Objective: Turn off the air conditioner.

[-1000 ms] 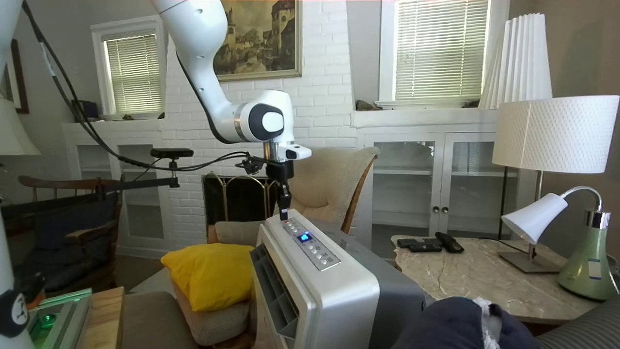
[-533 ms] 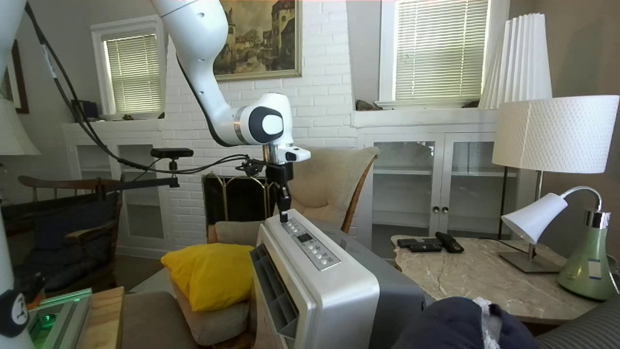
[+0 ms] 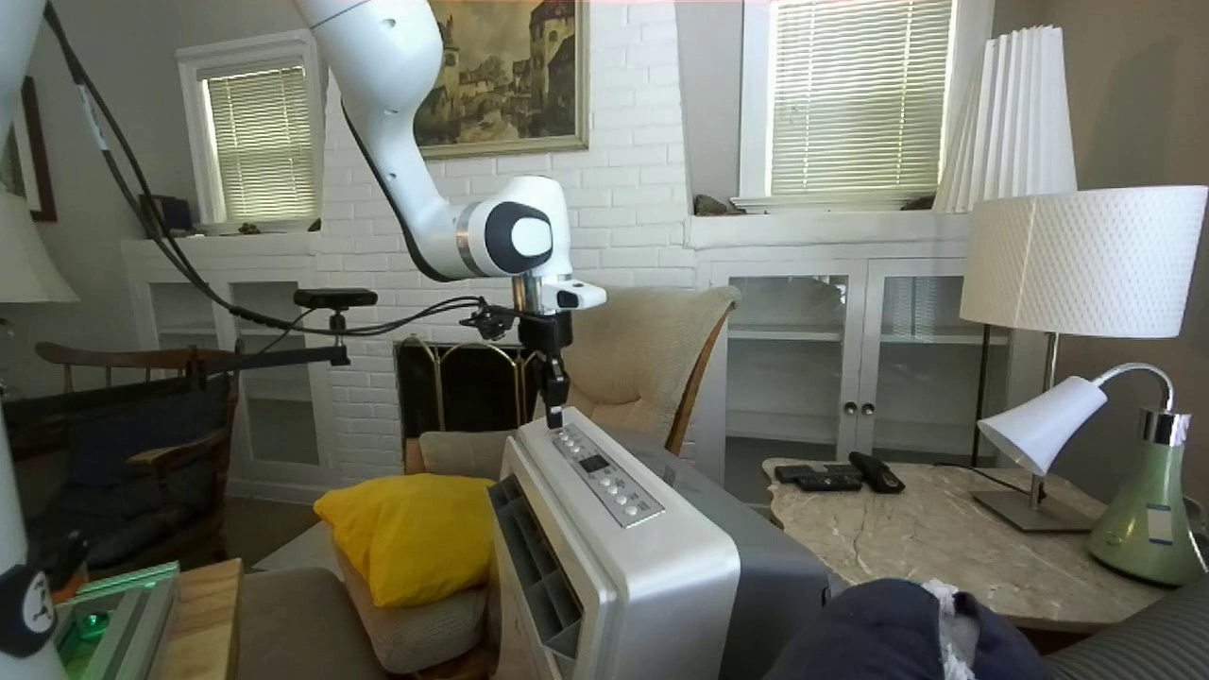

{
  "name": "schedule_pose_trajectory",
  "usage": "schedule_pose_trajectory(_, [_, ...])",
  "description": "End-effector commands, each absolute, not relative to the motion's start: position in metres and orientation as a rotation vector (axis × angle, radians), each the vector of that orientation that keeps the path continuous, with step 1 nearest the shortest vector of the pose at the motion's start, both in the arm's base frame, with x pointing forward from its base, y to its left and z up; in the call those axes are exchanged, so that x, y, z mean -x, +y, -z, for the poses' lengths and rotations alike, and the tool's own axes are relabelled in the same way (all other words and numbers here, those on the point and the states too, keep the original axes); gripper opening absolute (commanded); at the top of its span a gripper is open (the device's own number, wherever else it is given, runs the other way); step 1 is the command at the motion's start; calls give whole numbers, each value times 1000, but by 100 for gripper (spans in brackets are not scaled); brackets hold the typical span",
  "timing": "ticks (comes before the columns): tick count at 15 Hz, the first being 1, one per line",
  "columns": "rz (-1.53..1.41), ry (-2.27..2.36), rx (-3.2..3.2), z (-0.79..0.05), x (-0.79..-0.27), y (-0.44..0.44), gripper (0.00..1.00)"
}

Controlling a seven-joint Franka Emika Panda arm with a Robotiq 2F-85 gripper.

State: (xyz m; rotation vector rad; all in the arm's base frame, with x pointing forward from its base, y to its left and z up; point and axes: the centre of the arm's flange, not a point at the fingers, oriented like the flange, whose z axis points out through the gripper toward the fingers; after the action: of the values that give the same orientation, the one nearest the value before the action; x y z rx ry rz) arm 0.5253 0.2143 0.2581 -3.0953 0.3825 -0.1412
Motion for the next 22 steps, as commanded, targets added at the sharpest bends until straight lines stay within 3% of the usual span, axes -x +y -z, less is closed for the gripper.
schedule_pose_trajectory(1, [154, 395, 3122, -294, -517, 204, 0])
schedule_pose_trajectory(2, [154, 403, 3127, -304, -515, 201, 26])
schedule_pose_trajectory(3, [156, 412, 3132, -312, -513, 198, 27])
schedule_pose_trajectory(5, [156, 412, 3150, -330, -508, 192, 40])
schedule_pose_trajectory(13, [104, 402, 3208, -379, -489, 177, 96])
schedule_pose_trajectory(22, [79, 422, 3208, -385, -496, 180, 100])
